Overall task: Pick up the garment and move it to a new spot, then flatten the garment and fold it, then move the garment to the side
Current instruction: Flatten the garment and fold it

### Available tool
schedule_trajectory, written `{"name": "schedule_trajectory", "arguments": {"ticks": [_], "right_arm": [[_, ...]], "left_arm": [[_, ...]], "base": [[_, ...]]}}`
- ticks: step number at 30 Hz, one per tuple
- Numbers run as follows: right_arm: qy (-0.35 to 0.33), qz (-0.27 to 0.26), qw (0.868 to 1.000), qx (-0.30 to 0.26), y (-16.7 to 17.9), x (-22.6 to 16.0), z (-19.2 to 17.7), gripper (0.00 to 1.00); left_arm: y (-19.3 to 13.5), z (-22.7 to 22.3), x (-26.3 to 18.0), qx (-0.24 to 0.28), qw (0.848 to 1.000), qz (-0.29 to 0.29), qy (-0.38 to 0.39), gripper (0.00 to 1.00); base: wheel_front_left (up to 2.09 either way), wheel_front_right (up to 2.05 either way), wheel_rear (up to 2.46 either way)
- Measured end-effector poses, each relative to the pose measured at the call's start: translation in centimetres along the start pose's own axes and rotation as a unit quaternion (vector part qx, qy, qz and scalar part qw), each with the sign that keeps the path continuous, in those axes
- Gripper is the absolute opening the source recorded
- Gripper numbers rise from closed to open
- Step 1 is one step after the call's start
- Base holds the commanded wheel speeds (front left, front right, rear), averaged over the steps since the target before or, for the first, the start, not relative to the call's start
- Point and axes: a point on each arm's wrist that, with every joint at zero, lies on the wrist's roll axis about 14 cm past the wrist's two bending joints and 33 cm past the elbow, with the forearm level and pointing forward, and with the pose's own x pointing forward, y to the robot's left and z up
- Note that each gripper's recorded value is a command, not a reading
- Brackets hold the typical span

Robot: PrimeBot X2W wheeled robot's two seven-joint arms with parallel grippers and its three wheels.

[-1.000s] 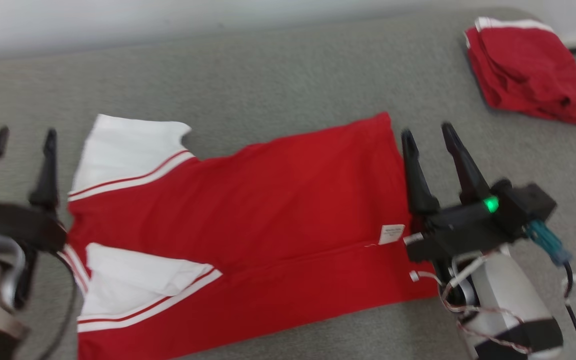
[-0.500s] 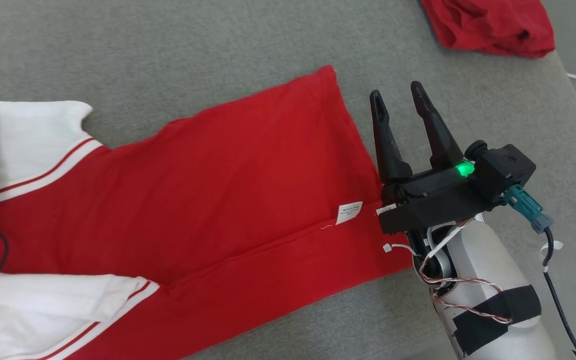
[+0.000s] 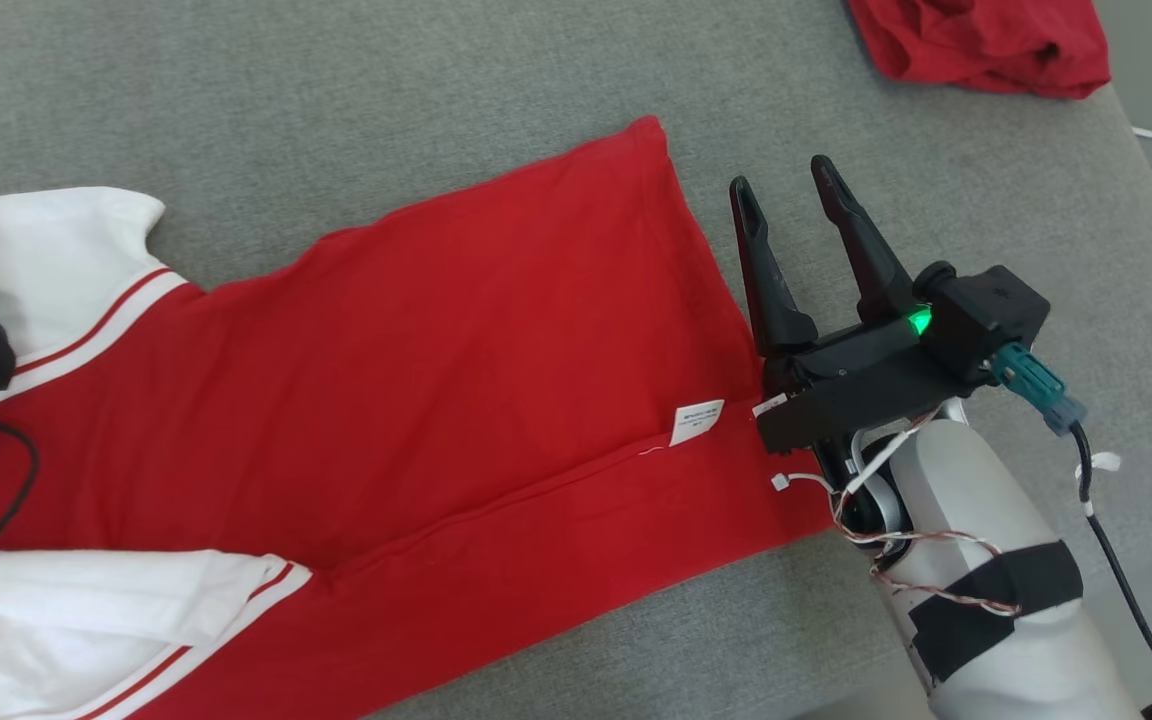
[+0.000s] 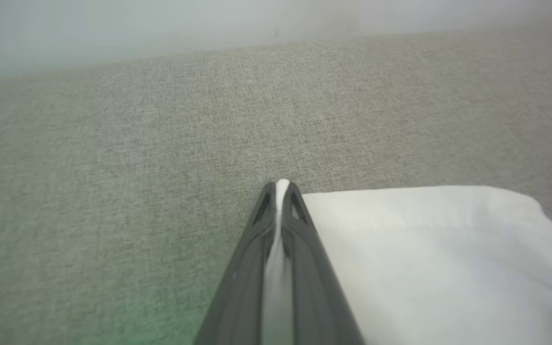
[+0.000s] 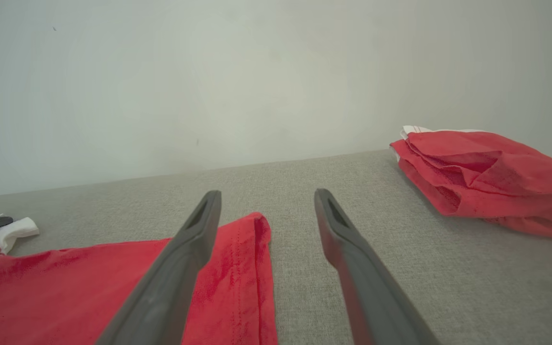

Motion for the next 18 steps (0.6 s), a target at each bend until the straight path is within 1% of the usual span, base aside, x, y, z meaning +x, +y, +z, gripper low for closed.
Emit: {"name": "schedule_trajectory", "arguments": {"ticks": [5,6,7,12,18], "right_arm": [[0.031,0.009,0.999,-0.013,-0.2,0.6,-1.4,1.0],[0.059,0.014,0.998,-0.019,-0.4,0.9,-2.6,1.0],[0.072,0.016,0.997,-0.018,-0.3,1.2,-3.0,1.0],[0.122,0.024,0.992,-0.006,0.1,3.6,-3.3,1.0],[0.178,0.025,0.984,0.011,0.4,5.5,-4.0,1.0]], "left_arm": [[-0.5,1.4,-0.9,0.008,0.999,-0.007,-0.034,0.0],[-0.8,2.4,-1.6,0.014,0.998,-0.012,-0.058,0.0],[-1.0,3.0,-1.9,0.015,0.997,-0.014,-0.071,0.0],[-1.6,5.1,-3.6,0.026,0.992,-0.025,-0.12,0.0],[-2.3,5.6,-4.9,0.036,0.989,-0.036,-0.141,0.0]], "base": [[0.0,0.0,0.0],[0.0,0.0,0.0],[0.0,0.0,0.0],[0.0,0.0,0.0],[0.0,0.0,0.0]]}}
